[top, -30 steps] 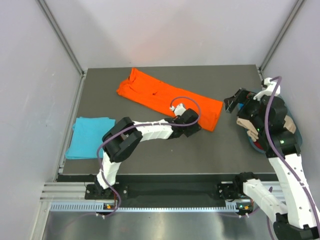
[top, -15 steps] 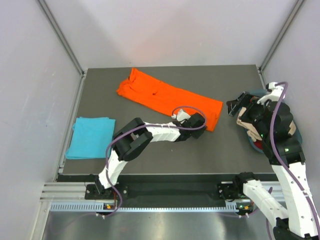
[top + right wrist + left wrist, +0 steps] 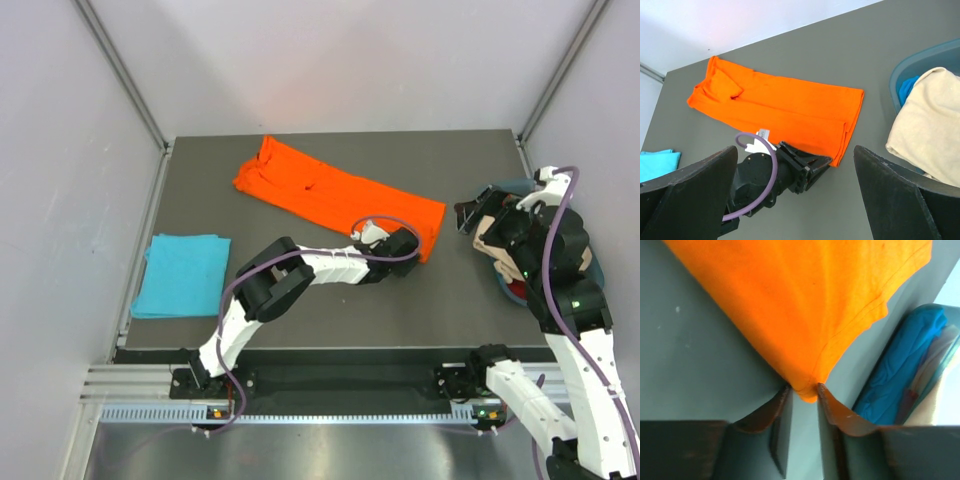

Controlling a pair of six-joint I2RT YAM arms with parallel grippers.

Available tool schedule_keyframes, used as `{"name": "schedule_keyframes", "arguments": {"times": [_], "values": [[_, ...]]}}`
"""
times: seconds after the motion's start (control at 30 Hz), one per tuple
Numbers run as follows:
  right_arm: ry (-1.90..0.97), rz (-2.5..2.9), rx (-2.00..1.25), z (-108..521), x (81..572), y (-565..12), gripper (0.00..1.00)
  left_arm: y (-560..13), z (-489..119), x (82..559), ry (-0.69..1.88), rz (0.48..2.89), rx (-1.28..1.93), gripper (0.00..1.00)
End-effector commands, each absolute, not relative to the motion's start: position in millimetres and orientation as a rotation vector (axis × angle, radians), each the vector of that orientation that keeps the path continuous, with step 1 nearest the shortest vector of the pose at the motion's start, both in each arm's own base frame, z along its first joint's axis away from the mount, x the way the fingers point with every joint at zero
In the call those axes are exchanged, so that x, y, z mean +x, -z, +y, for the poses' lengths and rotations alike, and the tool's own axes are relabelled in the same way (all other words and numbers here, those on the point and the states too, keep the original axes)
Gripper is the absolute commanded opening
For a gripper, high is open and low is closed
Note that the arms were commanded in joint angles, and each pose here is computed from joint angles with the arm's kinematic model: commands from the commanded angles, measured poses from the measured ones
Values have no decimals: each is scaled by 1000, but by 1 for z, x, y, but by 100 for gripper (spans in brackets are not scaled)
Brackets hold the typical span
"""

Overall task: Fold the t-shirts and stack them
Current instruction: Fold the tshirt

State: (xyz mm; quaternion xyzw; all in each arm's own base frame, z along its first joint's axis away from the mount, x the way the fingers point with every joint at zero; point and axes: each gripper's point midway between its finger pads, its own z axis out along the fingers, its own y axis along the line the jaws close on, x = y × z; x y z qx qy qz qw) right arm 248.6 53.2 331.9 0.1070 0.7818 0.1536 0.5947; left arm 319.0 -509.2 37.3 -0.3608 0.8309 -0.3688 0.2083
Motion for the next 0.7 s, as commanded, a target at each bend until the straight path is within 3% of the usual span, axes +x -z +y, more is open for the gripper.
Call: {"name": "schedule_keyframes", "arguments": {"times": [0.0,0.17,0.43,0.67], "values": [[-348,1769,244,50,249,-347,100,-31,-507,318,985,2302,-1048,30],[-345,1778,244,50,250,-343,100,-35,-500,315,963,2307,-1026,0],[-352,1810,251,53,256,-336,100,-46,-458,278,871,2411,-923,0],[-355,1883,239,59,265,-315,100,-20,-374,212,685,2559,-873,0]]}}
